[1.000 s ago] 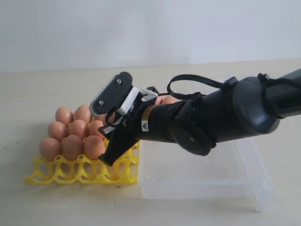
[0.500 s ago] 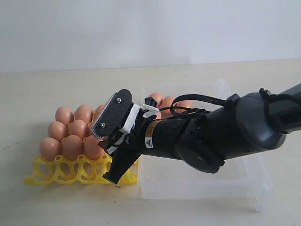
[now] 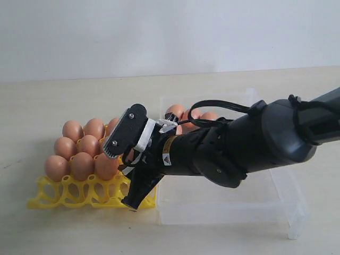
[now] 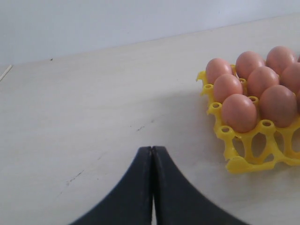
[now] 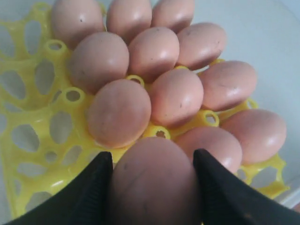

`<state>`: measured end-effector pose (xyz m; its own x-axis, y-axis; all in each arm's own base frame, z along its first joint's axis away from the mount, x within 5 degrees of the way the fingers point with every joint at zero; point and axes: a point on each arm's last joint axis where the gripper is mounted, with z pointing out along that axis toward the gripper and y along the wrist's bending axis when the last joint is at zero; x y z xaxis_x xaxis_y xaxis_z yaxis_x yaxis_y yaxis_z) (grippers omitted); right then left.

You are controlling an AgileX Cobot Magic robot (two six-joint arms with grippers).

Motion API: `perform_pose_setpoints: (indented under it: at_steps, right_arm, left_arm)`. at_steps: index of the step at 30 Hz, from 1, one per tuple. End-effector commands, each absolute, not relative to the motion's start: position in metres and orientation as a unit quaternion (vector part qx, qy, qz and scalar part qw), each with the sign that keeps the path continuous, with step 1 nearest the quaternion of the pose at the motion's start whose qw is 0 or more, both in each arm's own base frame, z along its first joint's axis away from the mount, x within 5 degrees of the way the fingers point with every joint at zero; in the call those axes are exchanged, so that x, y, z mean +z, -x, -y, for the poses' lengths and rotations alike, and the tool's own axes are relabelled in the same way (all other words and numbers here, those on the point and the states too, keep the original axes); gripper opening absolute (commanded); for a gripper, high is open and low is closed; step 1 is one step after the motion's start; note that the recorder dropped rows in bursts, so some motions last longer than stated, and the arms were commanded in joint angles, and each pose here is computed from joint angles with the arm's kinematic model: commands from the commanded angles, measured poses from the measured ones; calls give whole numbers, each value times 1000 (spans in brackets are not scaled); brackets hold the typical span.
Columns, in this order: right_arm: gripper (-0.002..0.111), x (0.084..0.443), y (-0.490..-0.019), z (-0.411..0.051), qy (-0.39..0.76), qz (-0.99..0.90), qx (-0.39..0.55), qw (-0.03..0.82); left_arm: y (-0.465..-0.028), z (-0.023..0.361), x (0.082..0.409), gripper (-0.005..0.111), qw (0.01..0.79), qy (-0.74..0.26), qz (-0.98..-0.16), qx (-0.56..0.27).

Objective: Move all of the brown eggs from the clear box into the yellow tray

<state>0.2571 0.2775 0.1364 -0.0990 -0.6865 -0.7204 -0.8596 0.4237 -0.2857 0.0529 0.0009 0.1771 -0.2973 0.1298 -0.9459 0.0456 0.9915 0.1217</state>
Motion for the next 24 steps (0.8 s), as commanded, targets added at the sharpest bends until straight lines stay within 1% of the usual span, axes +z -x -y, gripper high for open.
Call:
perform_pose_setpoints:
  at_steps: [1,5,16,19,24]
  right_arm:
    - [0,148,-268,-284,525,-749,87,395]
    - [0,156,-272,-288,522,-744,89,407]
    - [0,154,-267,-291,523,-746,94,401]
    - [0,153,-260,-296,541,-719,101,424]
    - [0,153,-255,-299,534,-705,120,451]
  left_arm:
    - [-53,-1,179,0,597,-54,-800,32]
    - [-53,-1,179,0,597,-54,-800,32]
    - [-53,-1,179,0,597,-54,-800,32]
    - [-53,-1,179,0,597,-54,-800,32]
    - [-53,-1,179,0,597,-54,-800,32]
